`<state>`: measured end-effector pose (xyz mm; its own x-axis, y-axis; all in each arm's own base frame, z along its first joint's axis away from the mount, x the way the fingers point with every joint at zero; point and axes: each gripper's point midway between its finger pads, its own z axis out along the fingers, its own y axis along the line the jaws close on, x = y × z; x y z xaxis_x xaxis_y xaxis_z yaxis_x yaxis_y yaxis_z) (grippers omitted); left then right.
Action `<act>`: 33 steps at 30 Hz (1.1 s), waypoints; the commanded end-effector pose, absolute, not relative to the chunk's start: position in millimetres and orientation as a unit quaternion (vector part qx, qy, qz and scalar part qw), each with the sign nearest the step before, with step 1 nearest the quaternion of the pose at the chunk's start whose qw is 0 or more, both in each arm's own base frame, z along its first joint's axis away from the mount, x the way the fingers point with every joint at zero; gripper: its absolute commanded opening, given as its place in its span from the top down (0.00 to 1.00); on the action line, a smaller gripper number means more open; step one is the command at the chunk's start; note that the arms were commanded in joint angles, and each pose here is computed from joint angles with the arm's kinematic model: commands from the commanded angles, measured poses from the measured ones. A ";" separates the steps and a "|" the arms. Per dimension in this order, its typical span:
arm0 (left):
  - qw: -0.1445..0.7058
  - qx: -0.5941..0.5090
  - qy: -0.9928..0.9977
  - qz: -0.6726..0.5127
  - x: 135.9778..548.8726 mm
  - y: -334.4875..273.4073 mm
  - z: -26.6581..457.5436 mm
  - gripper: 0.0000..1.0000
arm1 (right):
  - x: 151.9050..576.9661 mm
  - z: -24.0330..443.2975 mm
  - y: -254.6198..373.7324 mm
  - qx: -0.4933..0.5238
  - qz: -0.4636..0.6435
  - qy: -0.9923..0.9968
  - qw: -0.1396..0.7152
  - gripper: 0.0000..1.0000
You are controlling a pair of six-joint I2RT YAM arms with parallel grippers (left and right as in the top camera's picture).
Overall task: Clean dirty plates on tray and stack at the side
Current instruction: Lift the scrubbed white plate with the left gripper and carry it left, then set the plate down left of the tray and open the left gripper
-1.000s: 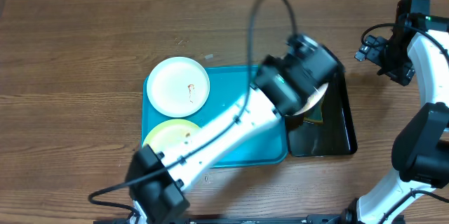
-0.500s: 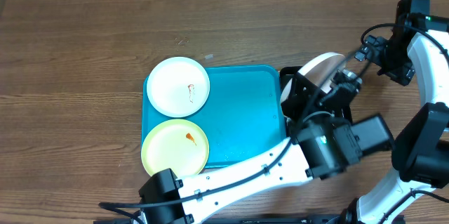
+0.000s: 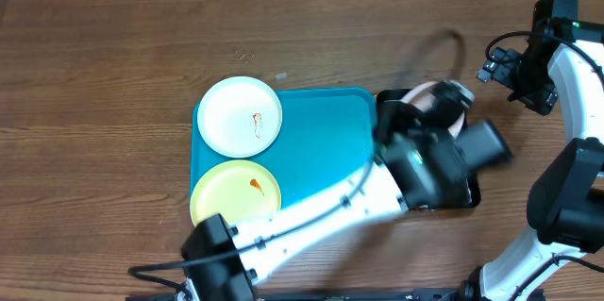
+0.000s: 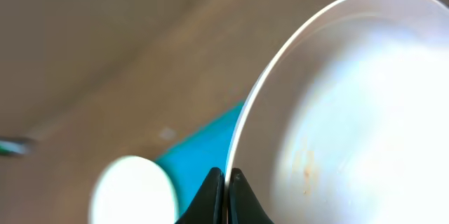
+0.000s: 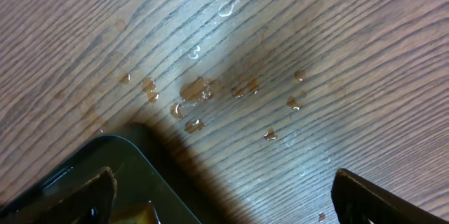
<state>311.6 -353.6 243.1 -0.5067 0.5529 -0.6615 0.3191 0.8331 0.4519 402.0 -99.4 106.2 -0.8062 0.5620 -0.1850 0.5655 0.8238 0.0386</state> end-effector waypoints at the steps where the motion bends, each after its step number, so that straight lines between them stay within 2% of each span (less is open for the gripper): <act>1: 0.311 0.224 0.923 -0.016 328.5 -353.3 211.1 0.96 | 406.1 112.4 -102.9 0.301 -0.012 0.948 0.106 0.00; 8: 0.179 0.100 0.962 -0.178 392.3 -268.3 198.2 0.96 | 406.1 112.4 -102.9 0.301 -0.012 0.948 0.106 0.00; 11: 0.169 0.019 0.965 -0.199 425.9 -199.5 198.9 0.96 | 406.1 112.4 -102.9 0.301 -0.012 0.948 0.106 0.00; 15: 0.171 -0.093 0.966 -0.168 451.0 -88.3 193.5 0.96 | 406.1 112.4 -102.9 0.301 -0.012 0.948 0.106 0.00; 20: 0.151 -0.231 0.952 -0.133 439.8 38.1 179.5 0.96 | 406.1 112.4 -102.9 0.301 -0.012 0.948 0.106 0.00; 21: 0.145 -0.281 0.942 -0.115 428.1 82.3 172.3 0.96 | 406.1 112.4 -102.9 0.301 -0.012 0.948 0.106 0.00; 25: 0.127 -0.371 0.914 -0.101 395.8 154.9 153.6 0.96 | 406.1 112.4 -102.9 0.301 -0.012 0.948 0.106 0.00; 33: 0.088 -0.463 0.881 -0.045 347.2 212.5 100.2 0.96 | 406.1 112.4 -102.9 0.301 -0.012 0.948 0.106 0.00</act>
